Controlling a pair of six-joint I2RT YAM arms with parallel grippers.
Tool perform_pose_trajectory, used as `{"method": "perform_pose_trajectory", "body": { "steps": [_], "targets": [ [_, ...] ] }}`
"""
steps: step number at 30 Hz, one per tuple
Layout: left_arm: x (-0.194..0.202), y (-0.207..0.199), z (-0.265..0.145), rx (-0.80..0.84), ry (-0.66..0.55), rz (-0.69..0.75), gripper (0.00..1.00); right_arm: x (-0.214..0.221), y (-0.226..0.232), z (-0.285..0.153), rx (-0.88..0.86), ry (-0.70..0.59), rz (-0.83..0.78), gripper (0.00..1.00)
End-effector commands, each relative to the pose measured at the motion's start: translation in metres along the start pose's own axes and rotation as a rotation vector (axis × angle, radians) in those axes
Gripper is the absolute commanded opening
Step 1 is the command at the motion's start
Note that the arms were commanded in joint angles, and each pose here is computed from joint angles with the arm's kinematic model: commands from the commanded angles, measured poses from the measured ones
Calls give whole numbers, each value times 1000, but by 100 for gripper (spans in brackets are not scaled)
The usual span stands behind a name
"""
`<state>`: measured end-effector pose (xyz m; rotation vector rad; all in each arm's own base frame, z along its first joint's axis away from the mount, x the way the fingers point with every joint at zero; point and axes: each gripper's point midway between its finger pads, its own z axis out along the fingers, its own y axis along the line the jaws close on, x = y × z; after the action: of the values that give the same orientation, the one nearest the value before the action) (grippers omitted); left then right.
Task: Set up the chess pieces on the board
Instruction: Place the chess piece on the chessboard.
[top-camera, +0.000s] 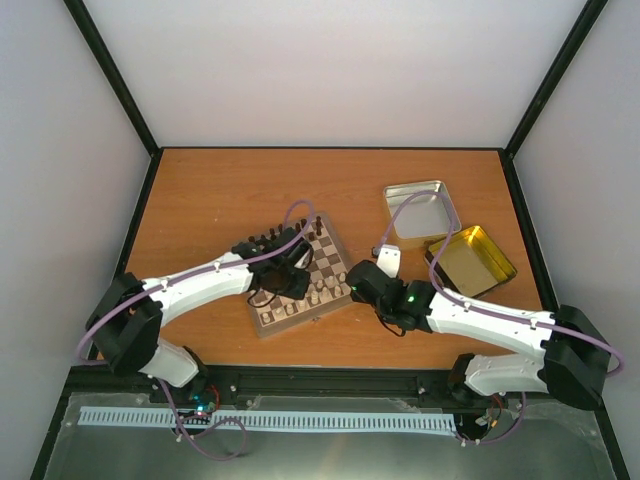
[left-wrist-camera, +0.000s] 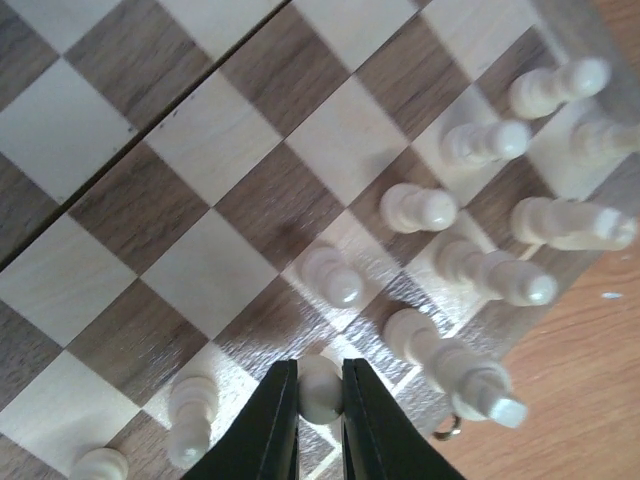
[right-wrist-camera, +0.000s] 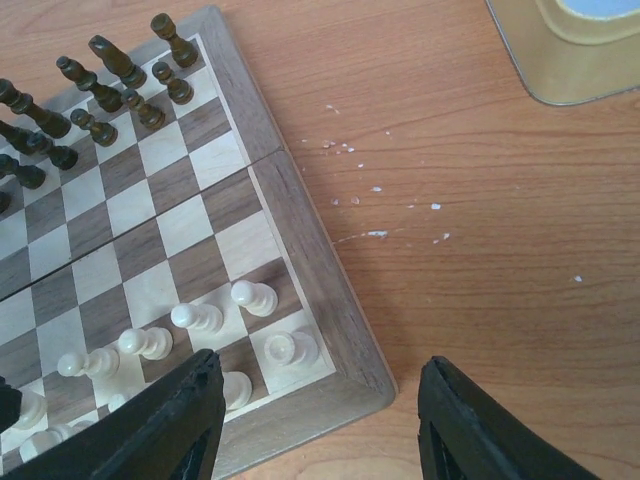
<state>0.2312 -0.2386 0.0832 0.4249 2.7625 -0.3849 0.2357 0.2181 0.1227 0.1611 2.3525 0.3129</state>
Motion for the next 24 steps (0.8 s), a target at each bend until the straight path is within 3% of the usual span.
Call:
{"method": "perform_pose_trajectory", "body": {
  "steps": [1, 24],
  "targets": [
    [1, 5, 1, -62, 28, 42, 10, -6, -4, -2, -20, -31, 68, 54],
    [-3, 4, 20, -74, 38, 45, 13, 4, -3, 6, -13, 4, 42, 54]
  ]
}}
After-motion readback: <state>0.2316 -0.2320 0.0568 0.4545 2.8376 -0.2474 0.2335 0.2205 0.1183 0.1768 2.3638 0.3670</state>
